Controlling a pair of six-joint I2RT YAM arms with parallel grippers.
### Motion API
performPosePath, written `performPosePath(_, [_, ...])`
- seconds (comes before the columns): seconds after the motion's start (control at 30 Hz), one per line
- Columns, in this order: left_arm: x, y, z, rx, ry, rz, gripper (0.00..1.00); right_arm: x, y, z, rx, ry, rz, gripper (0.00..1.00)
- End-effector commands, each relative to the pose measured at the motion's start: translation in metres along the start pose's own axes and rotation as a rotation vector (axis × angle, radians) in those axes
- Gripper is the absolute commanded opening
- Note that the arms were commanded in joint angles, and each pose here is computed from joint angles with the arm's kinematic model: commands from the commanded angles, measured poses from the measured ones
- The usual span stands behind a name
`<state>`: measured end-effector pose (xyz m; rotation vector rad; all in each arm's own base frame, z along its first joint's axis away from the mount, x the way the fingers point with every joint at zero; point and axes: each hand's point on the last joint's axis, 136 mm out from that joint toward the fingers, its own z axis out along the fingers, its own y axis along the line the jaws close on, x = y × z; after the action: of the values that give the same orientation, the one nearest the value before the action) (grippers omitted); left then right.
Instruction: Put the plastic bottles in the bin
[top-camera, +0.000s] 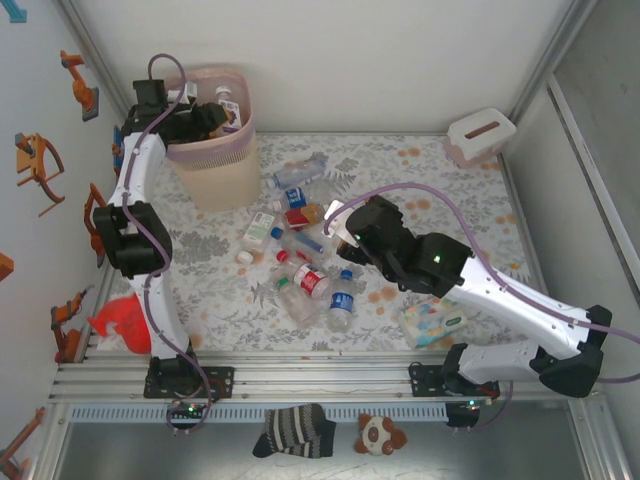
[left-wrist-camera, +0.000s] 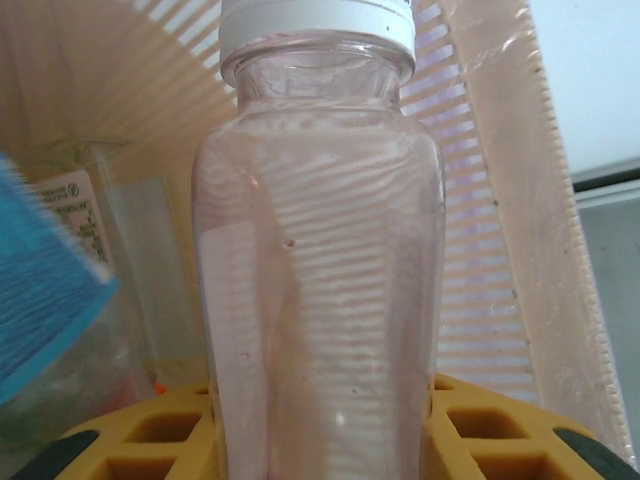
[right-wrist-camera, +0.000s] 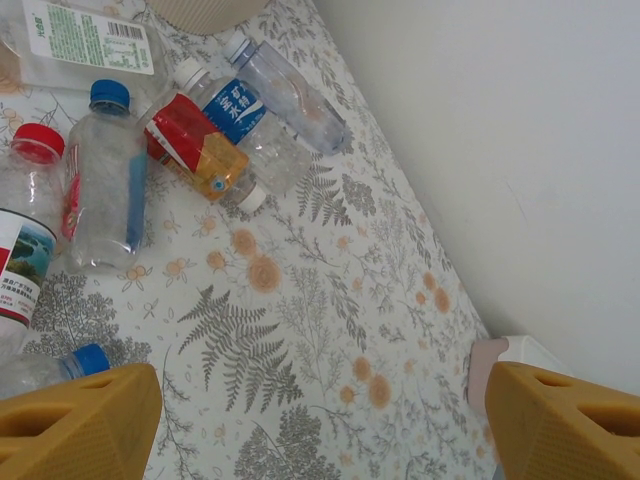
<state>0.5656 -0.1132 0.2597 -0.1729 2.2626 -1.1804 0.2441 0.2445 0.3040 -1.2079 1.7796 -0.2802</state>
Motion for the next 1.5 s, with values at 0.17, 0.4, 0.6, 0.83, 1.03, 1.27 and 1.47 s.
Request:
performPosePath(0.17, [0.016,0.02,0.007,-0.116,0.099,-0.023,0.55,-0.002,-0.011,-0.006,0.03,-0.002,0.022,0.83])
performPosePath(0.4, [0.003,0.005,-0.01,-0.165,0.042,0.033,0.69,-0.003,-0.012,-0.006,0.031,-0.004,0.023,0.83])
performPosePath(0.6, [-0.008,-0.014,-0.033,-0.204,-0.02,0.096,0.72,-0.004,-0.015,-0.008,0.042,-0.008,0.03,0.83])
performPosePath(0.83, [-0.016,-0.046,-0.053,-0.173,-0.073,0.156,0.73,-0.006,-0.015,-0.007,0.042,-0.012,0.041,0.83])
performPosePath(1.03, [-0.017,-0.077,-0.058,-0.098,-0.092,0.207,0.59,-0.006,-0.014,-0.003,0.041,-0.007,0.049,0.84])
performPosePath(1.27, [-0.008,-0.106,-0.048,-0.028,-0.07,0.286,0.33,-0.005,-0.014,-0.003,0.038,-0.008,0.093,0.83])
performPosePath(1.47, [0.017,-0.145,-0.051,-0.003,-0.063,0.45,0.35,-0.009,-0.009,0.004,-0.028,-0.02,0.313,0.81])
